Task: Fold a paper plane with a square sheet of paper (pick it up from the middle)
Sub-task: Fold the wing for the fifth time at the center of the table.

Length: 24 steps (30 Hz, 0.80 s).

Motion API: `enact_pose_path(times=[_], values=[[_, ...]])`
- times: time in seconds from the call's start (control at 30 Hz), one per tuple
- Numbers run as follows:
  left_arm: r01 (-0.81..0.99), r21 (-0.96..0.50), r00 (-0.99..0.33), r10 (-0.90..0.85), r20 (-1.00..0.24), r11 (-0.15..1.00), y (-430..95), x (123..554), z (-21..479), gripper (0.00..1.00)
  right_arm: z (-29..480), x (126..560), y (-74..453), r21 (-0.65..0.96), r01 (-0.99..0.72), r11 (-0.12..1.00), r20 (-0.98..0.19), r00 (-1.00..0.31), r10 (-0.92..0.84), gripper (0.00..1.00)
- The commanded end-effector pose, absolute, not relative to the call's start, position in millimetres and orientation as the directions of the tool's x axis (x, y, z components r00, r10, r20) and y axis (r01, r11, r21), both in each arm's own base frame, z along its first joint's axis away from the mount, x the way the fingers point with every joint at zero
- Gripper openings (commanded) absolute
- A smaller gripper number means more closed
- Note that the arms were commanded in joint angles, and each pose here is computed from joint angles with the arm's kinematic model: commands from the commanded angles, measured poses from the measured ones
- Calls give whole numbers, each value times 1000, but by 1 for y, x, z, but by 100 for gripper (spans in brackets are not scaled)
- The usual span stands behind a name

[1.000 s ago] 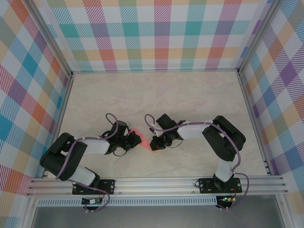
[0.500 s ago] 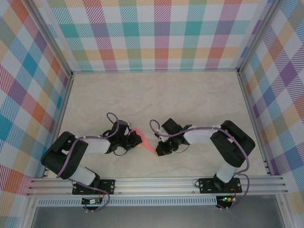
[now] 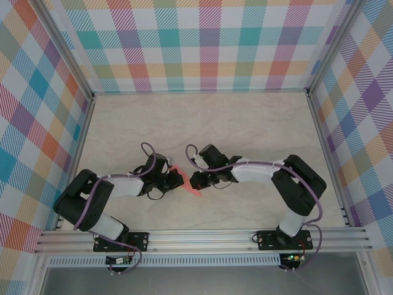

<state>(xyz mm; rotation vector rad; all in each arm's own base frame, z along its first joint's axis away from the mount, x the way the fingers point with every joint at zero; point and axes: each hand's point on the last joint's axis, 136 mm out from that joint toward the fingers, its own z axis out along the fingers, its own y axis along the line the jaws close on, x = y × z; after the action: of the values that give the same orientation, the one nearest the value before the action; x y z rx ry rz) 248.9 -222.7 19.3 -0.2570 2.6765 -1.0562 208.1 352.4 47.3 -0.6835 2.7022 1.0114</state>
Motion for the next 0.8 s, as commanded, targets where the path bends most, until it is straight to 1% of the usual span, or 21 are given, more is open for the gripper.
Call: enact_pose_path(times=[0.0,0.2,0.47,0.57,0.77], values=[[-29,-668,-960,-206,-188,744,-223,251,17,4,42,213,362,583,-467,665,-316,-884,-344,0],[-26,-667,-962,-199,-185,745,-224,252,14,4,23,198,355,596,-445,668,-254,-894,-368,0],[-71,-624,-964,-215,-159,778,-214,246,3,3,1,167,328,594,-414,690,-156,-901,-406,0],[-90,-600,-964,-220,-148,795,-208,243,-3,3,-4,155,313,583,-406,704,-126,-901,-415,0],[-113,-581,-964,-230,-131,806,-204,240,-11,2,-2,126,288,590,-425,686,-97,-881,-463,0]])
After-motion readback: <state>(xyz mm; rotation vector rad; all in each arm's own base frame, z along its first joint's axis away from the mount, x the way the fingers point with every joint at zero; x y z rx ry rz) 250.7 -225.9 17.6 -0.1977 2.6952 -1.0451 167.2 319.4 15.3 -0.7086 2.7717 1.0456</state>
